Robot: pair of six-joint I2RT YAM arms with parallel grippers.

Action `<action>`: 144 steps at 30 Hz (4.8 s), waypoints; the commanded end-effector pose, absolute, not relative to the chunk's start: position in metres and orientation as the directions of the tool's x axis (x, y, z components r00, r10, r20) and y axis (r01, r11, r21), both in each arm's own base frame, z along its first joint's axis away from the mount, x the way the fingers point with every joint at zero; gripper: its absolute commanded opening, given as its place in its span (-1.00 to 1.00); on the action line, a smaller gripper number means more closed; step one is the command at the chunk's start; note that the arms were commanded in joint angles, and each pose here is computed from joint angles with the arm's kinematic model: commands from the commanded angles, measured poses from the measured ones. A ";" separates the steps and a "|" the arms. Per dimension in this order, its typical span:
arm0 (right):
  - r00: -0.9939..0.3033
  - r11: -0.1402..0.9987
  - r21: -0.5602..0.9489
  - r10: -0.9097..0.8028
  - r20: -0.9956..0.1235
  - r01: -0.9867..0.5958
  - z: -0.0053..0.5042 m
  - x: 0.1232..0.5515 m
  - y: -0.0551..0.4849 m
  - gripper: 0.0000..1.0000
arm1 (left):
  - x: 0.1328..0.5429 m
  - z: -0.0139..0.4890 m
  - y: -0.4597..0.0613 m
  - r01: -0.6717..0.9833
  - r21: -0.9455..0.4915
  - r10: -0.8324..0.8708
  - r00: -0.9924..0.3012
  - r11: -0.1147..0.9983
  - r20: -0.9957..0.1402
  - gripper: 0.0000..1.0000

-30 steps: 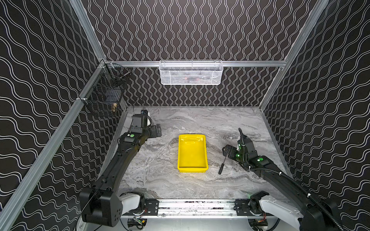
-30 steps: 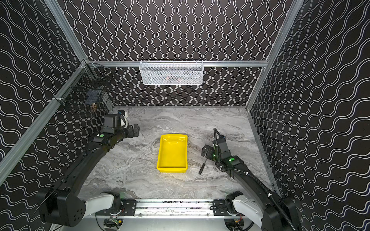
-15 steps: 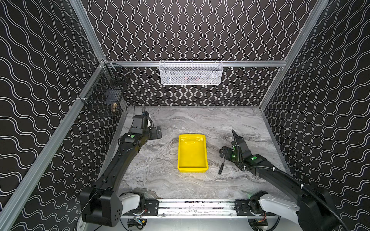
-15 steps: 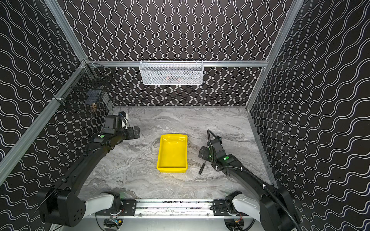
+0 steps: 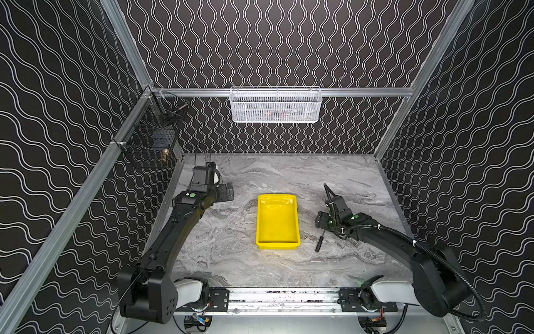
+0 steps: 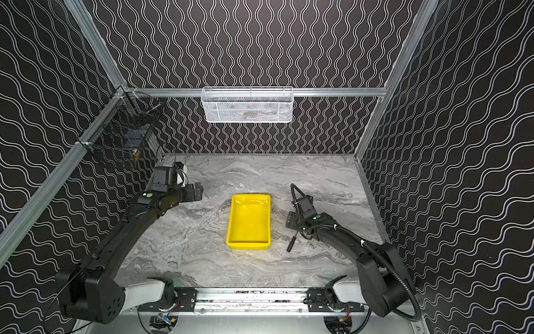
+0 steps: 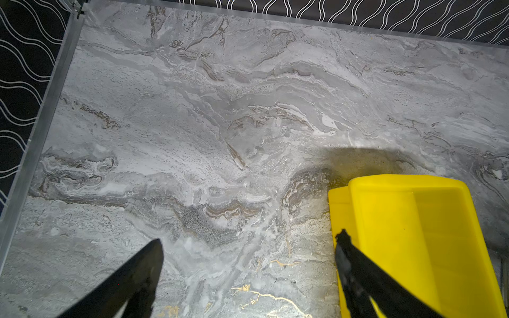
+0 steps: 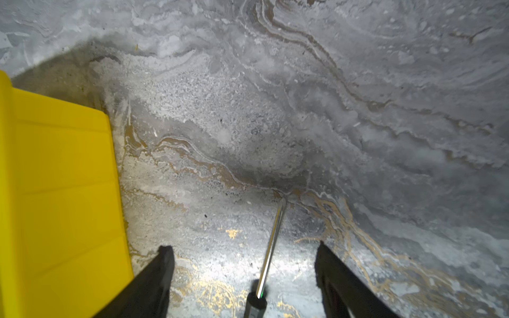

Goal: Put the screwdriver in the bin
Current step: Pick up the screwdriver from the center of the table, then place the screwdriver into the bin.

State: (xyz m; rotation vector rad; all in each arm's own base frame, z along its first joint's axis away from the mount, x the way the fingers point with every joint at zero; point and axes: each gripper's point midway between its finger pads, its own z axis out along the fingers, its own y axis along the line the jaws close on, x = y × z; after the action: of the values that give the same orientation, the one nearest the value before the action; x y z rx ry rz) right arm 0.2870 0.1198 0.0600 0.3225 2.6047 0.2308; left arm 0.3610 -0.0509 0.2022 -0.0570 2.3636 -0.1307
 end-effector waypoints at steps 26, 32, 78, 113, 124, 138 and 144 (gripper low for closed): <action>-0.917 0.963 0.196 0.239 -0.319 0.183 0.049 0.236 0.133 0.28 | 0.357 0.214 -0.050 0.016 -0.097 -0.059 -0.693 0.995 -0.719 0.98; -0.931 0.973 0.157 0.211 -0.297 0.171 0.038 0.234 0.131 0.17 | 0.357 0.213 -0.049 0.013 -0.096 -0.060 -0.694 0.995 -0.718 0.98; -0.946 0.998 0.056 0.049 -0.320 0.032 0.062 0.261 0.141 -0.93 | 0.357 0.209 -0.048 0.005 -0.085 -0.057 -0.705 0.996 -0.707 0.98; -0.908 0.909 0.192 -0.308 -0.285 -0.369 0.071 0.294 0.333 -0.83 | 0.356 0.211 -0.046 0.006 -0.076 -0.050 -0.701 0.997 -0.712 0.98; -0.910 0.914 0.165 -0.324 -0.259 -0.372 0.045 0.295 0.331 -0.71 | 0.355 0.210 -0.045 0.002 -0.071 -0.049 -0.704 0.998 -0.708 0.98; -0.898 0.911 0.157 -0.325 -0.296 -0.381 0.052 0.304 0.336 -0.10 | 0.356 0.205 -0.044 -0.006 -0.066 -0.050 -0.712 0.998 -0.700 0.98; -0.892 0.908 0.157 -0.328 -0.310 -0.388 0.058 0.306 0.335 0.20 | 0.356 0.205 -0.043 -0.012 -0.061 -0.051 -0.713 0.998 -0.699 0.98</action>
State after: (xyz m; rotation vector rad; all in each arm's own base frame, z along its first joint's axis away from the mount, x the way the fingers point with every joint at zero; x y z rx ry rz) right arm 0.3011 0.3330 0.0504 -0.5211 2.8259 0.3047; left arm 0.3552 -0.0450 0.2039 -0.0459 2.3687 -0.0854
